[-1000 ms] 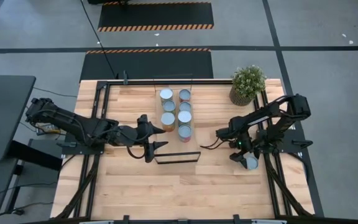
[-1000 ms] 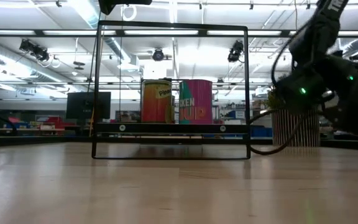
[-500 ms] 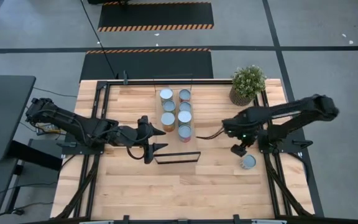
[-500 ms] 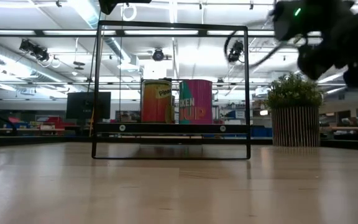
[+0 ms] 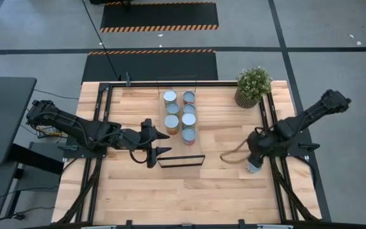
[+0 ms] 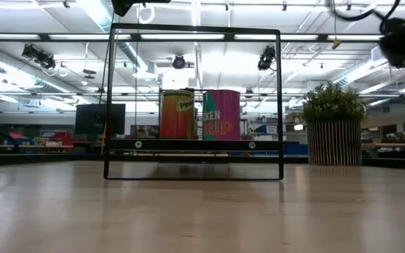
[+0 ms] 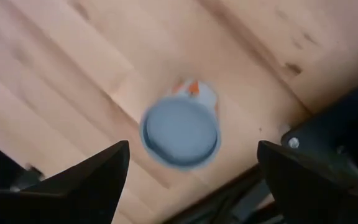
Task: Pick and place cans onto a shelf
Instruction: Put the white can on the shelf
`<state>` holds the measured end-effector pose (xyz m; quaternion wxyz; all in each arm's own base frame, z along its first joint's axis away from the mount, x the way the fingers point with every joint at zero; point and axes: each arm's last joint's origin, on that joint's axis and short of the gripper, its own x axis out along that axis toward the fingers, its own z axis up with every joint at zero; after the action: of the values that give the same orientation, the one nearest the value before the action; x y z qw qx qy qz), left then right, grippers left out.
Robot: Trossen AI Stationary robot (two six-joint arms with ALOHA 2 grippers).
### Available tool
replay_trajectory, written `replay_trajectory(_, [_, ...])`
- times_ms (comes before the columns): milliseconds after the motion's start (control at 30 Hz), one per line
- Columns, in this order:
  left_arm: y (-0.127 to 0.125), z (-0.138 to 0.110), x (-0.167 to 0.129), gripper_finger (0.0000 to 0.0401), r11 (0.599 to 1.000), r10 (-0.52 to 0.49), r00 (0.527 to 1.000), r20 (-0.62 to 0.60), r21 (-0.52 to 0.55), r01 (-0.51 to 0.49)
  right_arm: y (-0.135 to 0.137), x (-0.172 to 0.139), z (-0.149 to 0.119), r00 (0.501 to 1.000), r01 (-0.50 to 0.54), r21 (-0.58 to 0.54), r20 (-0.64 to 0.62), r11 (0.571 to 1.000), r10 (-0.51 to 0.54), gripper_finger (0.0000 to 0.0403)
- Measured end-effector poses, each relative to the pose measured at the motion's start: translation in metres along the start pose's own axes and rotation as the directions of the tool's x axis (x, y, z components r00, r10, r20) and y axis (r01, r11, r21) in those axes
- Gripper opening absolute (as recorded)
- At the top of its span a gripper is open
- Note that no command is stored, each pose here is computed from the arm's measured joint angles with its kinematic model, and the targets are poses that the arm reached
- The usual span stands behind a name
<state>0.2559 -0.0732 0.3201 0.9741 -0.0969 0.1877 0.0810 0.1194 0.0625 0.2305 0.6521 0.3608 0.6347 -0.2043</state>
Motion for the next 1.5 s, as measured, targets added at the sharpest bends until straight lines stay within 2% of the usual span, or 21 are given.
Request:
replay_trajectory(133, [-0.001, 0.000, 0.000, 0.0233, 1.000, -0.026, 1.000, -0.011, 0.001, 0.026, 0.010, 0.011, -0.020, 0.996, 0.064, -0.134, -0.046, 0.989, -0.070, 0.0359])
replay_trajectory(367, [-0.001, -0.002, 0.000, 0.0233, 0.999, -0.033, 0.999, -0.023, 0.005, 0.033, 0.023, 0.034, -0.048, 0.977, 0.188, -0.328, -0.035, 0.926, -0.211, 0.0359])
replay_trajectory(600, [0.000, -0.002, 0.000, 0.0233, 1.000, -0.028, 0.999, -0.026, 0.006, 0.028, 0.039, 0.056, -0.052, 0.976, 0.186, -0.426, -0.026, 0.885, -0.218, 0.0359])
replay_trajectory(667, [0.002, -0.001, 0.001, 0.0233, 1.000, -0.021, 0.999, -0.025, 0.002, 0.021, 0.040, 0.062, -0.051, 0.971, 0.207, -0.422, -0.022, 0.883, -0.238, 0.0359])
replay_trajectory(733, [0.003, -0.001, 0.001, 0.0233, 1.000, -0.017, 1.000, -0.023, -0.019, 0.017, 0.039, 0.069, -0.048, 0.968, 0.211, -0.385, -0.047, 0.898, -0.247, 0.0359])
replay_trajectory(833, [0.004, 0.000, 0.002, 0.0233, 0.998, -0.014, 1.000, -0.023, -0.057, 0.012, 0.040, 0.078, -0.045, 0.976, 0.173, -0.354, -0.063, 0.919, -0.208, 0.0359])
replay_trajectory(1133, [0.001, 0.000, -0.003, 0.0233, 0.997, -0.033, 0.999, -0.016, -0.077, 0.032, 0.047, 0.088, -0.029, 0.985, 0.165, -0.333, 0.009, 0.928, -0.172, 0.0356])
replay_trajectory(1500, [0.002, 0.000, -0.003, 0.0233, 0.998, -0.027, 0.999, -0.020, -0.050, 0.026, 0.057, 0.100, -0.016, 0.991, 0.130, -0.345, 0.019, 0.929, -0.132, 0.0301])
